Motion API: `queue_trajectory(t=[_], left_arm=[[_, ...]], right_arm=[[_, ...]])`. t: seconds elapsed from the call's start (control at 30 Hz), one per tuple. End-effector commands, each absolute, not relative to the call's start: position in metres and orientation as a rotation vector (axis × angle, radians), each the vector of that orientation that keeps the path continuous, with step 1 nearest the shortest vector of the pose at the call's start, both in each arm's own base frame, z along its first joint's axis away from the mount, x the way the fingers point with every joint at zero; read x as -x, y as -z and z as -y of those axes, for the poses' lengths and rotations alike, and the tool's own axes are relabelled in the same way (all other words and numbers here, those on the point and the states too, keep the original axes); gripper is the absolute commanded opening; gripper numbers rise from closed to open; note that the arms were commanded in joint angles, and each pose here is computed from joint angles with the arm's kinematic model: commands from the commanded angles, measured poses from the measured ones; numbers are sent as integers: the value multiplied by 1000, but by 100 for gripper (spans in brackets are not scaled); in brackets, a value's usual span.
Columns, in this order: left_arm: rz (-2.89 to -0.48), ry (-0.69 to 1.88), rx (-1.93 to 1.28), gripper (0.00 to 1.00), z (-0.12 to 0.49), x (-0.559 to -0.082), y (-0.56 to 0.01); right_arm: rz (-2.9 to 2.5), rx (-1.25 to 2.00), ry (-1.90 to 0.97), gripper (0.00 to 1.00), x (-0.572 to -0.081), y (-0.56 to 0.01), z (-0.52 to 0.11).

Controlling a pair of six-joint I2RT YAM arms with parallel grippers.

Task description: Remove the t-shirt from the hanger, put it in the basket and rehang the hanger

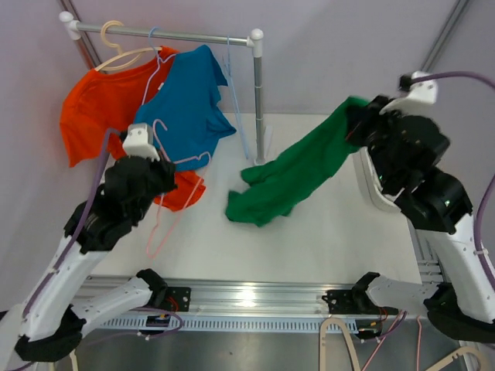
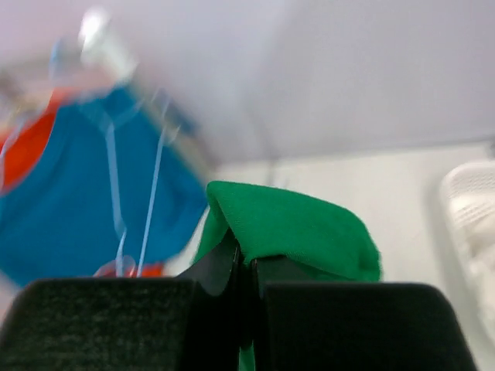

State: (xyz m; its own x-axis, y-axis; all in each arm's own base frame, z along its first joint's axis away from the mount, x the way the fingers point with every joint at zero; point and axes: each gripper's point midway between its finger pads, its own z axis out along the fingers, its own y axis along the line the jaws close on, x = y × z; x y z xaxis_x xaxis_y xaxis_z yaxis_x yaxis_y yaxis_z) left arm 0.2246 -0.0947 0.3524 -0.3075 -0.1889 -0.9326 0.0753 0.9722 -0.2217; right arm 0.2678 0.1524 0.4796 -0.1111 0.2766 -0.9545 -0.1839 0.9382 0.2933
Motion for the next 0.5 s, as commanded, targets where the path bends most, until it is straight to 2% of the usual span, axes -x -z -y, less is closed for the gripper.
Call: queue_trajectory(t=[0.0,0.07,0.1,0.17,0.3,0.37,0.47], left_arm=[[-1719,400,104,1,109,-259,-423],[-1672,385,105,1,111,-272,-447],[-1657,366,89,1,117,-287,-461],[-1631,321,111,1,114,-300,-482],[-1622,272,111,1,116,-337,-501],[-1604,276,115,1,120,-354,-505],[-1586,266,112,1,121,-375,-500]], right_arm=[[-1540,-213,-137,0,-319,-516,-94],[-1455,-249,-134,0,-347,-556,-80],[-1406,-316,-77,0,-362,-573,-46],[-1276,-397,-35,0,-379,-618,-17],[-921,-559,153,0,-381,-685,63],[-835,-626,228,0,-378,-693,112],[-822,-659,176,0,-394,-690,150]])
